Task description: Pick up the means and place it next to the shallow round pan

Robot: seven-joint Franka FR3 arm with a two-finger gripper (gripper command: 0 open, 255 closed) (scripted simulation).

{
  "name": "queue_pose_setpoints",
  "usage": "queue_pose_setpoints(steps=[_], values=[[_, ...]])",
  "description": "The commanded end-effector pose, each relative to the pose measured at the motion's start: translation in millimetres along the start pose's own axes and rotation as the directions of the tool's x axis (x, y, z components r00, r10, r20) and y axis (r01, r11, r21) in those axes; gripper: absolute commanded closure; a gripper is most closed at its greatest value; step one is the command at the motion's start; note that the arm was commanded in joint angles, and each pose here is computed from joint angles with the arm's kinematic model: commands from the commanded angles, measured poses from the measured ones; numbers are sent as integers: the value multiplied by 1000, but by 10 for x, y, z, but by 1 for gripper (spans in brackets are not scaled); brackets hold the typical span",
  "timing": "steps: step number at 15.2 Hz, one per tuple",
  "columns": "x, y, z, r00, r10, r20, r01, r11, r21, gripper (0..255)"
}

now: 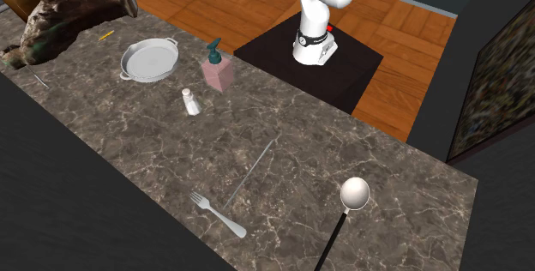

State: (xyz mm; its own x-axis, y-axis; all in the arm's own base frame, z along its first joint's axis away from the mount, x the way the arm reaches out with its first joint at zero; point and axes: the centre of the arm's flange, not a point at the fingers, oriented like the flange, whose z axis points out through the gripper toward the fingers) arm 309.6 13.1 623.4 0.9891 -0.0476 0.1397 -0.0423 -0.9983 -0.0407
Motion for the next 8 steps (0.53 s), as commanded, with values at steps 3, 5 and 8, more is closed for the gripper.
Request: queue_pose_setpoints(steps=[3, 5, 8], values=[[145, -127, 194, 1000, -16, 11, 16, 1000, -1, 0], [286, -256, 390, 999, -31, 22, 31, 1000, -2, 0], [490, -453, 687, 998, -55, 38, 55, 998, -4, 0]])
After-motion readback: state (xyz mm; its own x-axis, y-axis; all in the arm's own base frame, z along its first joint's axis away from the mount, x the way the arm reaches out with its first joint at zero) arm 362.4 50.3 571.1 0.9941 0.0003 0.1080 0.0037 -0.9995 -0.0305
